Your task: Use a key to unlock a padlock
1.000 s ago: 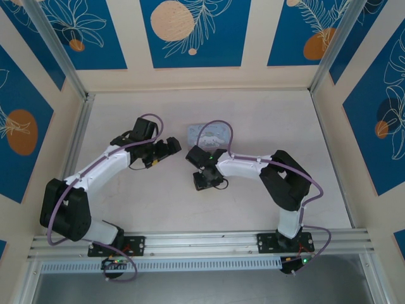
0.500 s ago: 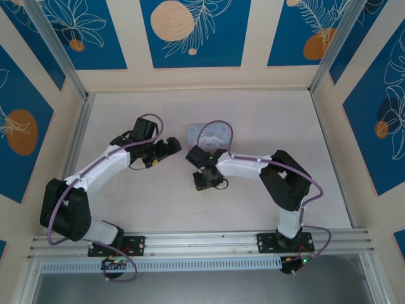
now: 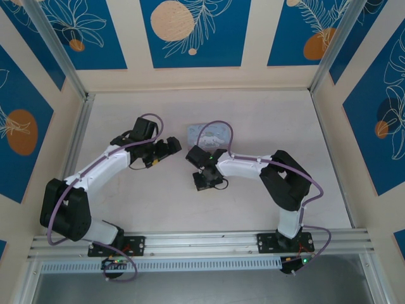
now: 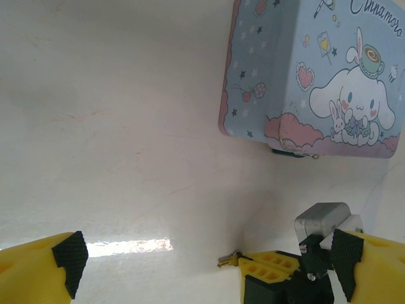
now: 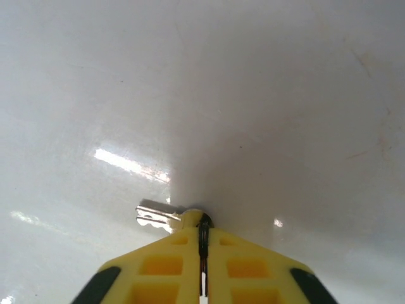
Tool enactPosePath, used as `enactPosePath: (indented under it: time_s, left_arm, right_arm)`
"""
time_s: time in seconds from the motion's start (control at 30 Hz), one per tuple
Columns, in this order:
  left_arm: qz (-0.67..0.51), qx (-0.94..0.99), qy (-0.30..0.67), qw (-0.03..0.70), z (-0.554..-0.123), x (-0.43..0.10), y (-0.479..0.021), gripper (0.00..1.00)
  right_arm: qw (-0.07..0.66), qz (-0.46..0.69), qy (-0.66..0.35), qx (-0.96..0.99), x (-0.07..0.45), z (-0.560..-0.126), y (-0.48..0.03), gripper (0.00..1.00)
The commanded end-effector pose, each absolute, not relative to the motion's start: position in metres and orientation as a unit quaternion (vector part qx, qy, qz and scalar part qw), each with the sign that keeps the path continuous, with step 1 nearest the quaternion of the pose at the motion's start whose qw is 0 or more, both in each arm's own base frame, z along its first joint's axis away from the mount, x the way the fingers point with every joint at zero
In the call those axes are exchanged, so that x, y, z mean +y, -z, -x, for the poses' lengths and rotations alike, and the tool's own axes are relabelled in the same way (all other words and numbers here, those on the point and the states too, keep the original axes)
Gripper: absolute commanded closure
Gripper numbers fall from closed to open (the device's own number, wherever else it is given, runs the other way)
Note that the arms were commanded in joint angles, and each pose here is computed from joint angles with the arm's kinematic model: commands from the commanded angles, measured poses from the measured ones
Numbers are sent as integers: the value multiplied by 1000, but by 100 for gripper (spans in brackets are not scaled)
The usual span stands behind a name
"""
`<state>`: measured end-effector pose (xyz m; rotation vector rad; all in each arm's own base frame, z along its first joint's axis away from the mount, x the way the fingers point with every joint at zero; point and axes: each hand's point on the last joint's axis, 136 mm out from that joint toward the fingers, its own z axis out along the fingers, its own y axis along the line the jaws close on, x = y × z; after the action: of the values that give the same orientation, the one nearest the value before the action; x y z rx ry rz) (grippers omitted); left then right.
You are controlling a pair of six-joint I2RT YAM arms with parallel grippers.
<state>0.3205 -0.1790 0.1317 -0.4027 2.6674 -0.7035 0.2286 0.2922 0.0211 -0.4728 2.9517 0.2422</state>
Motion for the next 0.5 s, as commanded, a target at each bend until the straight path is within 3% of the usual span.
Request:
enactPosePath:
  time_s: [0.0,0.23,0.47]
  left_arm:
    - [143,937,262,183,-331,-183,-142,0]
    - [140,935,271,183,-334,-187,-151,0]
    - [147,917,322,185,-338,-202,-189,0]
  right_arm:
    - [62,158,-80,982,289,-220,-27,98]
    - [89,150,-89,981,285,-221,-57,100]
    - [153,112,-138,972,282,-232,-129,100]
